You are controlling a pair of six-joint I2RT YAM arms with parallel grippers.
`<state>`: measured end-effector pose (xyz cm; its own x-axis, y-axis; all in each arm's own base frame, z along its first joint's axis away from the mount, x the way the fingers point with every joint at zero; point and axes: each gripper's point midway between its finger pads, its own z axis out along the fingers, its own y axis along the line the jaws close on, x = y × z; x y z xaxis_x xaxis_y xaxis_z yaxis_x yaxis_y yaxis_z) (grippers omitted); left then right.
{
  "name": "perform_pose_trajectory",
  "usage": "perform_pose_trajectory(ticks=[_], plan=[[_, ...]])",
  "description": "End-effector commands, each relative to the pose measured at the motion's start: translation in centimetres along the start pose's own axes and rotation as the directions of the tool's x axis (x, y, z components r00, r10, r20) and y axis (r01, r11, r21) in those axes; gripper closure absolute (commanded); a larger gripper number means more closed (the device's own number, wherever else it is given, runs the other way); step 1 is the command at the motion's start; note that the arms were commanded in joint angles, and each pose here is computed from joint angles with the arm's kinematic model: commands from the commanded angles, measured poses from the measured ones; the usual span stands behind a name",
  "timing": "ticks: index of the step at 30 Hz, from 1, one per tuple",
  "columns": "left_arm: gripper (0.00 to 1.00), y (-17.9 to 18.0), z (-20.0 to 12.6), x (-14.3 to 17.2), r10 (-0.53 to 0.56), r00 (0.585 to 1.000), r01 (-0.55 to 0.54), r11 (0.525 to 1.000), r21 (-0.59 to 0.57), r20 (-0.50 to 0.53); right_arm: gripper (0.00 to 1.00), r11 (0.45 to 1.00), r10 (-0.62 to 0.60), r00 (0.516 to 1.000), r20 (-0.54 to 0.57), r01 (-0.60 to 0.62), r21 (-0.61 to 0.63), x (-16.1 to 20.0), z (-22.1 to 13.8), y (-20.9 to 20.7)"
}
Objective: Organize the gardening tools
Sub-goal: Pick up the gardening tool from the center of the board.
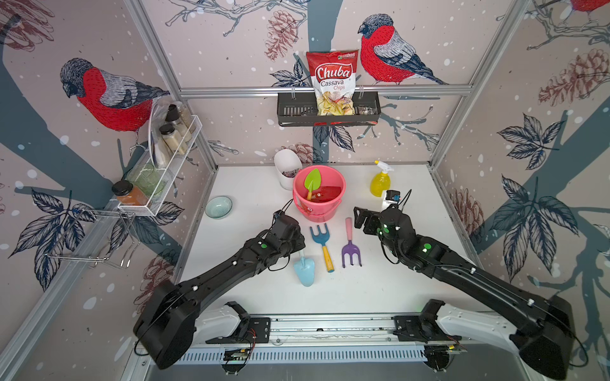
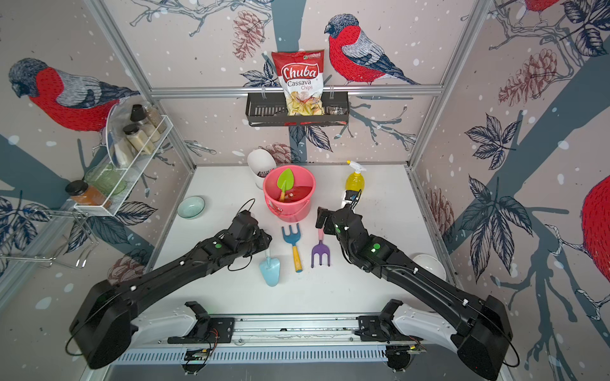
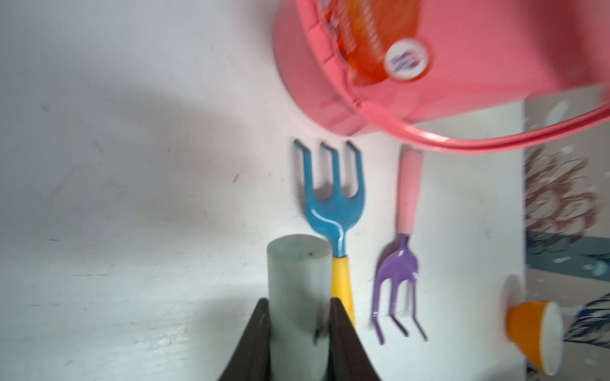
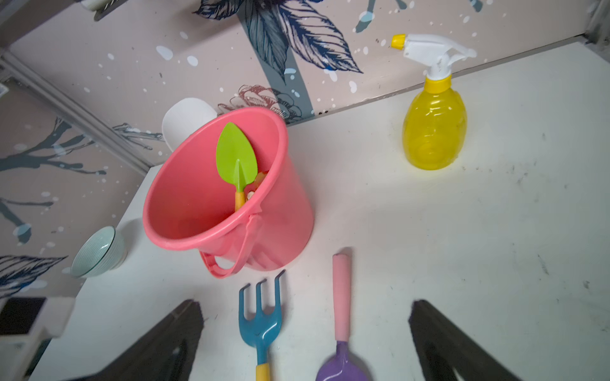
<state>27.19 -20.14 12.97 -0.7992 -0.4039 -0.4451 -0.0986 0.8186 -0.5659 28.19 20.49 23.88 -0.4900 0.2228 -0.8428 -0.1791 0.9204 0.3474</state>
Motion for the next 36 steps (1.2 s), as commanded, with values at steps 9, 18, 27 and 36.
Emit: perform_pose_trajectory(ticks=[9, 18, 27, 36], plan=[[1.00, -8.3, -7.0, -9.8, -0.392, 0.882, 0.236, 0.847, 0.476, 0.261, 0.00, 0.877, -0.095, 0.995, -0.002, 0.083, -0.473, 1.1, -5.0, 6.3], [1.00, -10.0, -10.4, -12.3, -0.594, 0.776, 0.331, 0.670, 0.664, 0.212, 0.00, 0.737, -0.142, 0.988, -0.057, 0.067, -0.673, 3.5, -6.7, 9.5], [1.00, -9.8, -11.2, -12.2, -0.624, 0.758, 0.355, 0.640, 0.682, 0.191, 0.01, 0.659, -0.207, 0.978, -0.014, 0.129, -0.741, 3.1, -6.5, 13.1], [1.00, -10.0, -11.3, -12.0, -0.636, 0.754, 0.363, 0.613, 0.701, 0.165, 0.18, 0.644, -0.262, 0.965, 0.003, 0.177, -0.745, 3.5, -5.3, 15.4]])
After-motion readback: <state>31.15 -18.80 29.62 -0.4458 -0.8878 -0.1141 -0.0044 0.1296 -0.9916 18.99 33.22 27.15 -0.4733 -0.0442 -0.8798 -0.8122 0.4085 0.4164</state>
